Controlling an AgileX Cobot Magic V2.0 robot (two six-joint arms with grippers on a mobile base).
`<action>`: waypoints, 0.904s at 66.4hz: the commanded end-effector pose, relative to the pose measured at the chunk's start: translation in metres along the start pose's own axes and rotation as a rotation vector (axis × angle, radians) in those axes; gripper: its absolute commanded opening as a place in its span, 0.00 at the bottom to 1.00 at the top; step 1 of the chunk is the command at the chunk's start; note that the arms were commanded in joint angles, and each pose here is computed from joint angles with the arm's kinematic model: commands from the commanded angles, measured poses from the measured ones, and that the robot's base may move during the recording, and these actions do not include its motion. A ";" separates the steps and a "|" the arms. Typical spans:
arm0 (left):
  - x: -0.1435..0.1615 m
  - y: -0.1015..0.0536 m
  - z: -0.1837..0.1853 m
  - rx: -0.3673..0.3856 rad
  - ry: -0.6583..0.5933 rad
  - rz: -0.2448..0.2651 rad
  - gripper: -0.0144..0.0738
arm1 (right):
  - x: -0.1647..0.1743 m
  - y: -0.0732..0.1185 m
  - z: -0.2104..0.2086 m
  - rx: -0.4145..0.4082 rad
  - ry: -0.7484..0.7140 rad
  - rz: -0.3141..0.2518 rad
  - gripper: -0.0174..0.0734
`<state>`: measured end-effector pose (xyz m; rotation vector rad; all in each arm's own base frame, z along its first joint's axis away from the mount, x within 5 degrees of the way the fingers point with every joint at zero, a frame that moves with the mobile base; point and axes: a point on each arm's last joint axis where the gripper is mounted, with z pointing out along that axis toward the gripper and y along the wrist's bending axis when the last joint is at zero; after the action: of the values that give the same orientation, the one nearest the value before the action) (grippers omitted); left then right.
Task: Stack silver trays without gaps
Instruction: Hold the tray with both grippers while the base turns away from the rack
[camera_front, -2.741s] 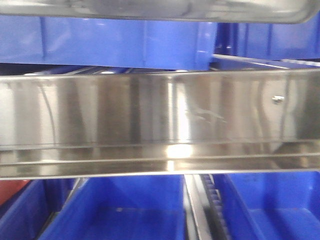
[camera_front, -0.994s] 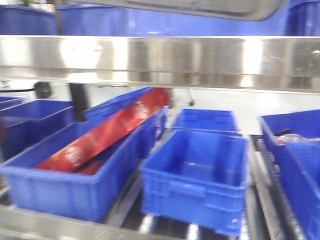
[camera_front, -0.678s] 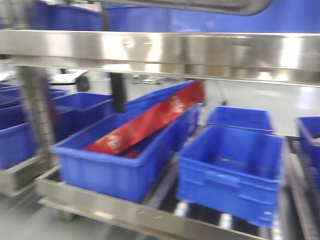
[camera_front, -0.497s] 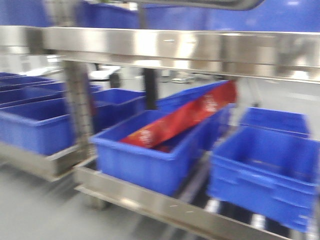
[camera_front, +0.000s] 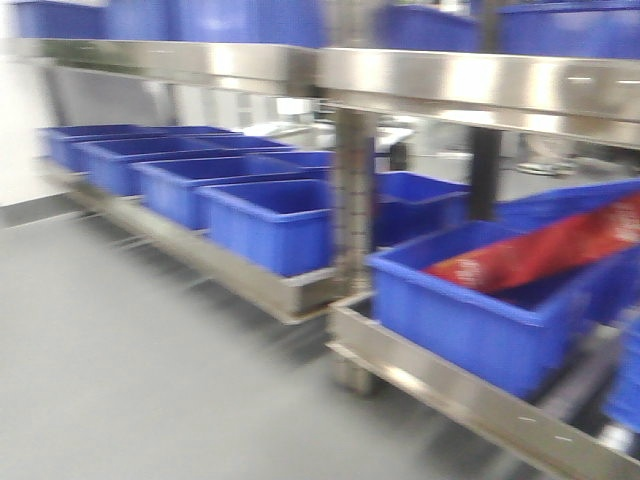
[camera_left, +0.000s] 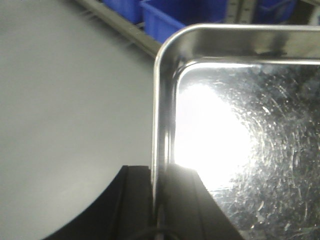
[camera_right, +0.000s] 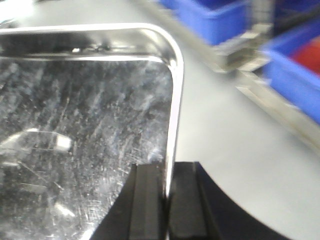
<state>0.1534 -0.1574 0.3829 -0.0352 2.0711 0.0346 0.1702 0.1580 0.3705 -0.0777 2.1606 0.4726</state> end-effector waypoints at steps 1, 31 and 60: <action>-0.002 -0.013 -0.001 0.115 -0.034 0.013 0.15 | -0.010 0.020 -0.007 -0.210 -0.101 0.000 0.18; -0.002 -0.013 -0.001 0.115 -0.034 0.013 0.15 | -0.011 0.022 -0.007 -0.234 -0.113 0.000 0.18; -0.002 -0.013 -0.001 0.115 -0.034 0.013 0.15 | -0.011 0.022 -0.008 -0.235 -0.114 0.000 0.18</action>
<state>0.1534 -0.1543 0.3823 -0.0538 2.0762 0.0619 0.1714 0.1604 0.3736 -0.0933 2.1259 0.5130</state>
